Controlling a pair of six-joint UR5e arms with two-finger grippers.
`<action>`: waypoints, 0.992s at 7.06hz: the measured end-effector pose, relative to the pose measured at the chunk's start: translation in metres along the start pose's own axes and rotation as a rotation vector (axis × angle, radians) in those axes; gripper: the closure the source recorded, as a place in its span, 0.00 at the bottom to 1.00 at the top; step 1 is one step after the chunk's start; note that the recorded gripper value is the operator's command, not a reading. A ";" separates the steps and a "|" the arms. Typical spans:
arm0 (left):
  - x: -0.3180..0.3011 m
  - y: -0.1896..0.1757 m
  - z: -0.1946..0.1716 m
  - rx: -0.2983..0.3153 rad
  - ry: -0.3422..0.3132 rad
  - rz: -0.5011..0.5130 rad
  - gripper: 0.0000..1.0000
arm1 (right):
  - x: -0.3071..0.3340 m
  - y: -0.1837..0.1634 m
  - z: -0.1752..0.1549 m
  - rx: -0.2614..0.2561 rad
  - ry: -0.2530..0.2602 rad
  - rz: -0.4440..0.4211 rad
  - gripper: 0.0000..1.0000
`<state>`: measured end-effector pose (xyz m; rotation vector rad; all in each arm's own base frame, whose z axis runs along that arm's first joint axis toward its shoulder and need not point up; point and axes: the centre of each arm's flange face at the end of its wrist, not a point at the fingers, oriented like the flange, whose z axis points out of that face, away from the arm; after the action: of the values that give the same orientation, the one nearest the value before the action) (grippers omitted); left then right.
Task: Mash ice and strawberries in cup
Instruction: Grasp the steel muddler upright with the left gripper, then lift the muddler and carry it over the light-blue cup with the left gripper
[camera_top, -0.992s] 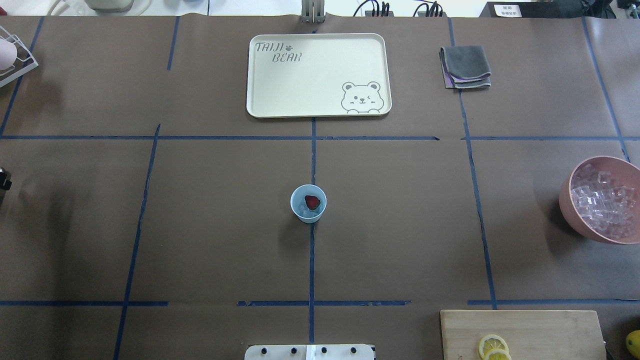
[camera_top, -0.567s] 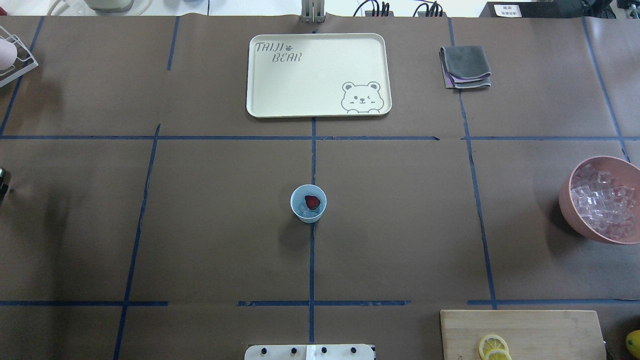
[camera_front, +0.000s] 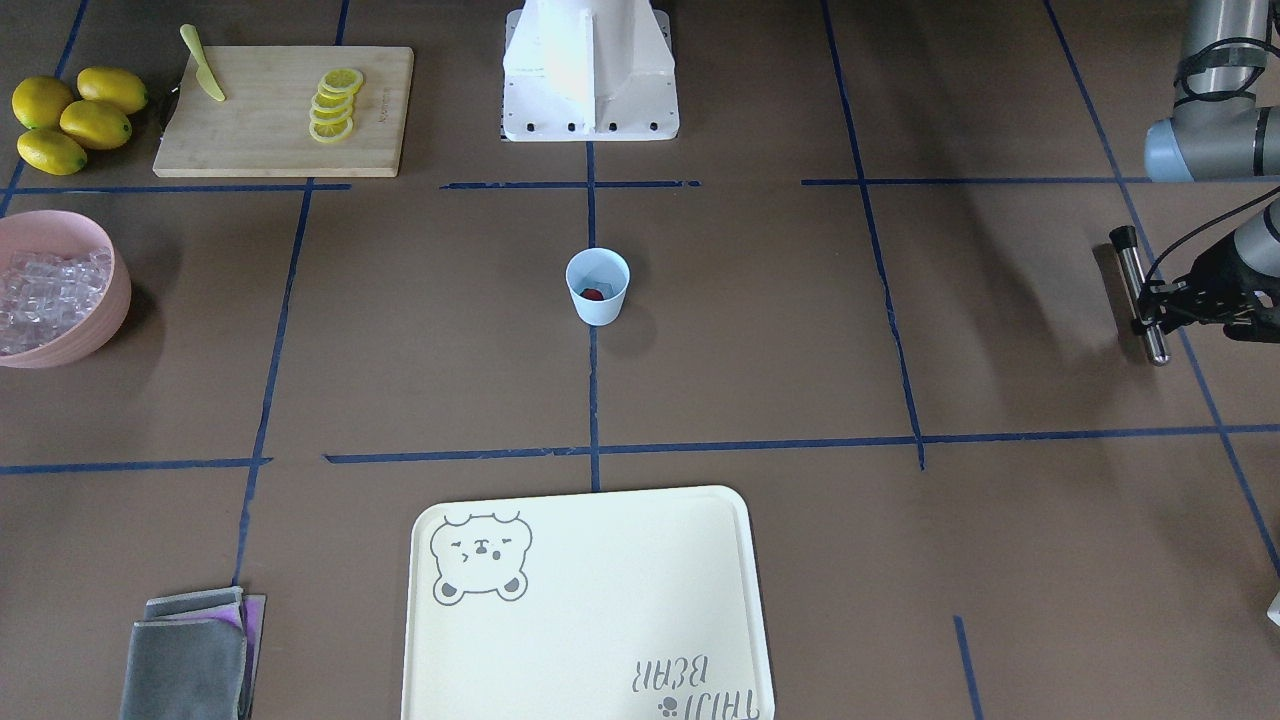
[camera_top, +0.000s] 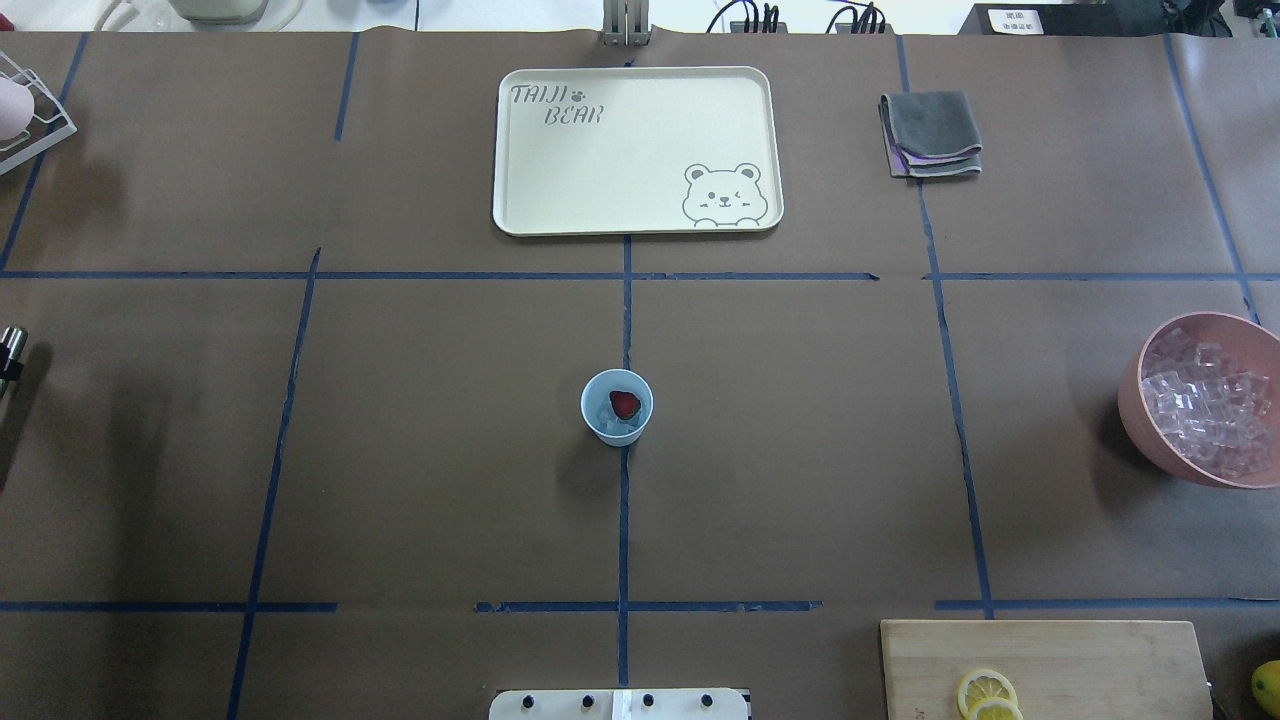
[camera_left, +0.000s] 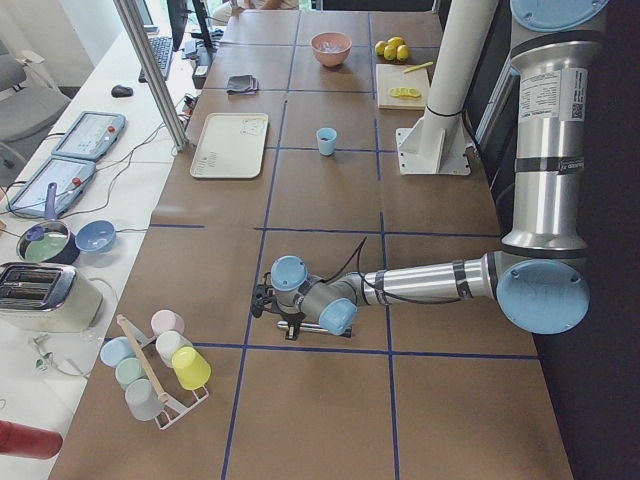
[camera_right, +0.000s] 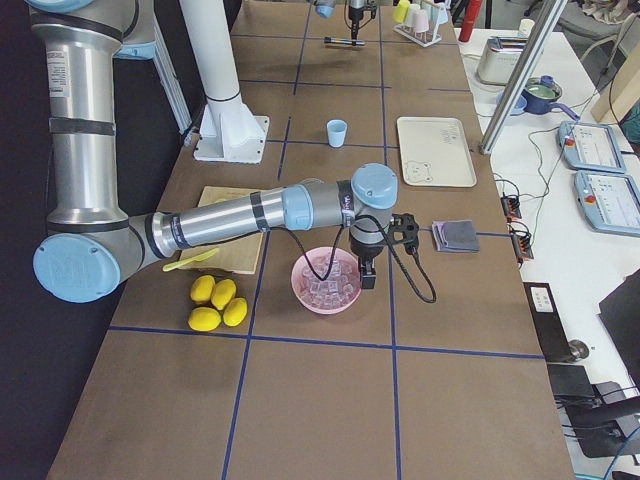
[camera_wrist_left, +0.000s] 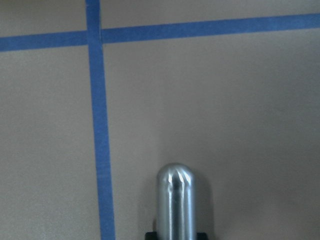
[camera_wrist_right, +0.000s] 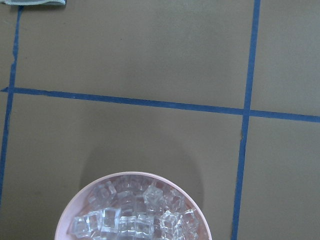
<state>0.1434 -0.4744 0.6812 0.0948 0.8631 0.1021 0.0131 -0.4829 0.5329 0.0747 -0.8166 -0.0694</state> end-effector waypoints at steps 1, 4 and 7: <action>0.051 -0.011 -0.031 0.040 0.077 0.077 1.00 | -0.001 0.000 -0.001 0.001 -0.007 -0.001 0.00; 0.251 -0.041 -0.126 0.211 0.272 0.243 0.98 | -0.003 0.000 -0.002 0.006 -0.014 -0.007 0.00; 0.487 -0.012 -0.153 0.436 0.430 0.473 1.00 | -0.007 0.000 -0.005 0.013 -0.019 -0.013 0.00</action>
<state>0.3422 -0.4172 0.2142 0.7075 1.2701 0.3865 0.0125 -0.4821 0.5242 0.0917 -0.8352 -0.0778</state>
